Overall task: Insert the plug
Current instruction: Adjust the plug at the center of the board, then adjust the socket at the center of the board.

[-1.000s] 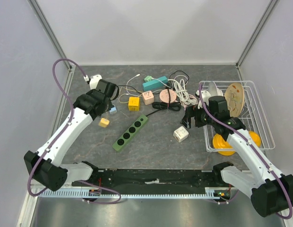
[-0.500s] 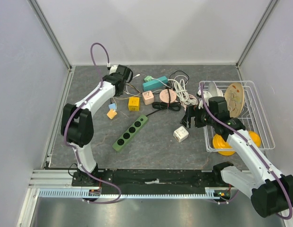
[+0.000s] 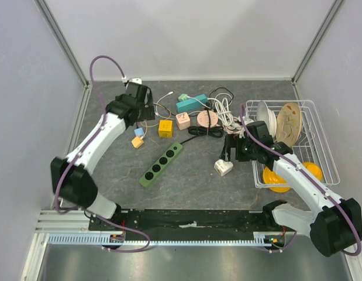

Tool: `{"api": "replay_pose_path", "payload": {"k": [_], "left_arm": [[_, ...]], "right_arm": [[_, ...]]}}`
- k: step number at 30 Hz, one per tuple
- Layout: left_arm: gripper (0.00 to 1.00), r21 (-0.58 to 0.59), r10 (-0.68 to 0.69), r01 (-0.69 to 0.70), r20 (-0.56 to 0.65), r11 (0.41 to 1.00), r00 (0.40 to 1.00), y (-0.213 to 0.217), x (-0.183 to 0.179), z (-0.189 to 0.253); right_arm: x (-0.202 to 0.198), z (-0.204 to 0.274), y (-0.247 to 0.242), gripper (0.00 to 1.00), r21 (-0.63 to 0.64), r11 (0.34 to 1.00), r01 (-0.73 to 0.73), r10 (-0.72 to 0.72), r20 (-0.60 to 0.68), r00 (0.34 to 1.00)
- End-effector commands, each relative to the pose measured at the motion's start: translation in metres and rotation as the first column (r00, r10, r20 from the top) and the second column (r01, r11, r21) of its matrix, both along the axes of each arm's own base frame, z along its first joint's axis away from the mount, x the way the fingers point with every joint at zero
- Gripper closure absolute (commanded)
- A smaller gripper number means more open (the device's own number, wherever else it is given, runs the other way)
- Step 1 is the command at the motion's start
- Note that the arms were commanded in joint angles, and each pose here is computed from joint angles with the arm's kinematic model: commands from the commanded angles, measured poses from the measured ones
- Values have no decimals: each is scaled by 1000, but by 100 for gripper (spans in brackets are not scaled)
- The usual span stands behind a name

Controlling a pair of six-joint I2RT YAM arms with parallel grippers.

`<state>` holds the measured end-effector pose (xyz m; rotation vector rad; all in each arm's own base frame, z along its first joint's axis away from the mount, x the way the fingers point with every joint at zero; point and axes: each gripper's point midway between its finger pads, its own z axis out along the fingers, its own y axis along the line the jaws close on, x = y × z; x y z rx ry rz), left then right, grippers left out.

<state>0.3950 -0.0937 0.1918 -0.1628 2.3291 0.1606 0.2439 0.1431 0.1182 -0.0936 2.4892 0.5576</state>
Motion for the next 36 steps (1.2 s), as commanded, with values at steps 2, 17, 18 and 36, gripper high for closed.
{"api": "replay_pose_path", "payload": {"k": [2,17,18,36], "left_arm": [[1,-221,-171,162,-21,962,985,-27,-60,-4],[1,-390,-168,49,-278,920,946,-35,-142,-119],[1,-410,-188,61,-277,910,942,-40,-142,-120],[1,-538,-377,143,-353,831,856,-111,-181,-145]], "right_arm": [[-1,-6,12,2,-41,999,-29,30,23,999],[-1,-13,21,2,-18,992,127,-121,188,975],[-4,-10,24,2,9,990,138,-137,196,971],[-27,-33,29,2,19,852,524,-508,278,815]]}}
